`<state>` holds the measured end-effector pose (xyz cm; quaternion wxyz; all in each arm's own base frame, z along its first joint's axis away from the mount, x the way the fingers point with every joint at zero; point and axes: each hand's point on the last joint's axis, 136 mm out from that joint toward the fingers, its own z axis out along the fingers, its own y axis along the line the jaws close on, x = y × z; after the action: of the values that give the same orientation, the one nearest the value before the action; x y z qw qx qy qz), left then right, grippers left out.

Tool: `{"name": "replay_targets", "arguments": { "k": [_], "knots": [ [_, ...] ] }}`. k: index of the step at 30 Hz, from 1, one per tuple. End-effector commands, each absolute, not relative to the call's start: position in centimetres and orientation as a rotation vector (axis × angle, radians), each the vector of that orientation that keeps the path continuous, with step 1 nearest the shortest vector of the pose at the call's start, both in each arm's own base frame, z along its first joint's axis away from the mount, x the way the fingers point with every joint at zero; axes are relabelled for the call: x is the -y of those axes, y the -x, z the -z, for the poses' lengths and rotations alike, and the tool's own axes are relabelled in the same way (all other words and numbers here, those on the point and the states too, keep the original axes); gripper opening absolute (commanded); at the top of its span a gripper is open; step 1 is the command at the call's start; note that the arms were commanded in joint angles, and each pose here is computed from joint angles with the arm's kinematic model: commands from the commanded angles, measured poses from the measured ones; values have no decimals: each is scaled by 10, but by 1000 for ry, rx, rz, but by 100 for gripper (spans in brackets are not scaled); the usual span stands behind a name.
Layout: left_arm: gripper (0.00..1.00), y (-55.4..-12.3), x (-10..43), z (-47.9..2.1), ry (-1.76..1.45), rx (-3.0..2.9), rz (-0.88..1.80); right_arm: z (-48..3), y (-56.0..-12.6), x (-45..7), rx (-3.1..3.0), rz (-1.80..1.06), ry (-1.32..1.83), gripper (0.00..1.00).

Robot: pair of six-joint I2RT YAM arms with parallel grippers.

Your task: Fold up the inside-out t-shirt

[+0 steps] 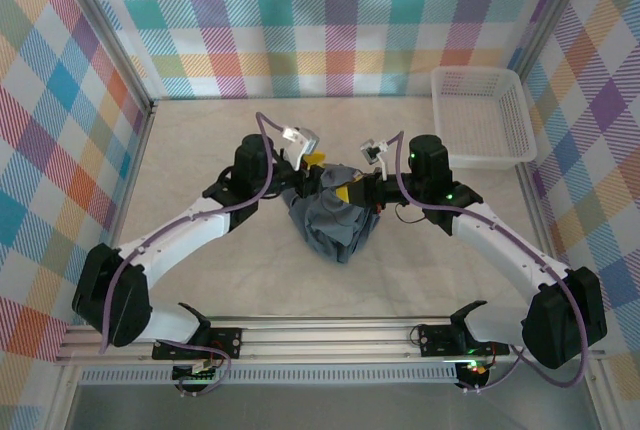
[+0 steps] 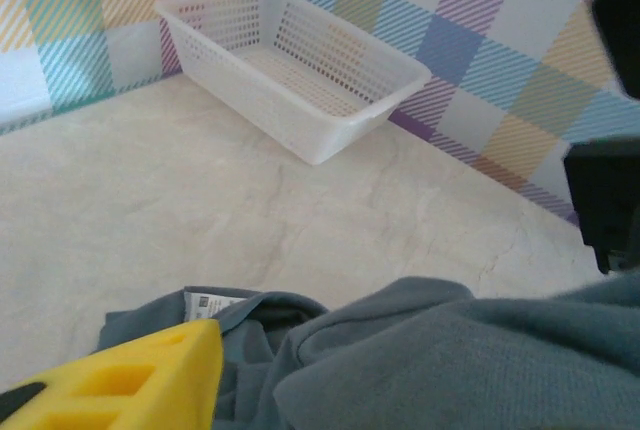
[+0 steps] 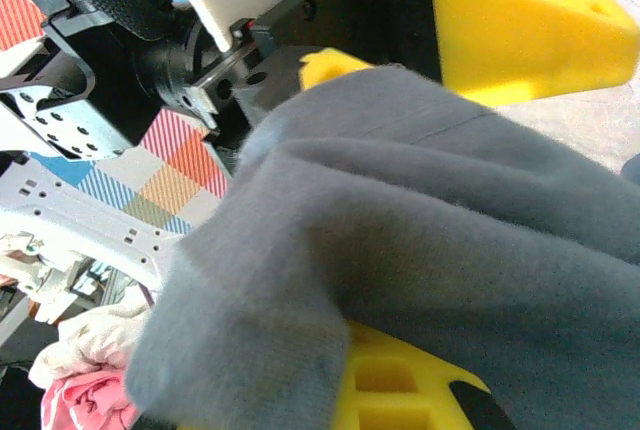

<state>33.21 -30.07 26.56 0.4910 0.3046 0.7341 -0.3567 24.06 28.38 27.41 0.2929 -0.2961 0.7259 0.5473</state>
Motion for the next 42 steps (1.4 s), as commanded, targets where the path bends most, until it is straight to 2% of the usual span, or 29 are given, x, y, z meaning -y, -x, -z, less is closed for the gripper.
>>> {"name": "replay_targets", "arguments": {
  "k": [1,2,3,6,8,11,14,16,17,20,24,28,30,33,35,37,39,42],
  "knots": [
    [27,-345,297,-281,-647,-1786,898,-276,-253,-274,-1967,-1329,720,0],
    [1,-353,287,-293,-553,-1821,896,-259,-268,-263,-2049,-1191,628,2],
    [0,-359,275,-304,-463,-1871,913,-238,-286,-244,-2136,-1017,512,7],
    [0,-349,260,-351,-418,-1956,1018,-194,-313,-195,-2306,-674,314,4],
    [0,-332,259,-368,-444,-2014,1029,-191,-315,-200,-2325,-676,375,3],
    [0,-317,254,-375,-441,-2069,998,-207,-309,-231,-2280,-872,514,7],
    [0,-312,248,-367,-439,-2115,950,-225,-304,-246,-2230,-991,559,18],
    [0,-311,247,-358,-429,-2150,924,-238,-302,-248,-2191,-1001,551,38],
    [0,-311,248,-354,-427,-2166,920,-246,-300,-248,-2160,-988,546,44],
    [0,-311,255,-350,-435,-2183,930,-275,-285,-258,-2015,-904,611,52],
    [0,-313,260,-348,-438,-2196,929,-314,-268,-279,-1797,-729,663,50],
    [0,-317,259,-342,-424,-2215,901,-337,-261,-309,-1690,-685,633,36],
    [0,-319,259,-340,-416,-2222,900,-336,-256,-325,-1683,-717,668,29],
    [0,-319,260,-338,-408,-2227,905,-320,-264,-335,-1750,-714,663,27],
    [0,-319,260,-339,-406,-2226,910,-304,-290,-320,-1839,-598,548,27],
    [0,-317,260,-340,-408,-2222,913,-288,-313,-304,-1941,-600,458,25],
    [0,-315,261,-341,-419,-2217,930,-276,-322,-310,-2042,-727,506,30],
    [0,-310,266,-339,-452,-2215,968,-271,-312,-333,-2119,-836,690,43]
  ]
}}
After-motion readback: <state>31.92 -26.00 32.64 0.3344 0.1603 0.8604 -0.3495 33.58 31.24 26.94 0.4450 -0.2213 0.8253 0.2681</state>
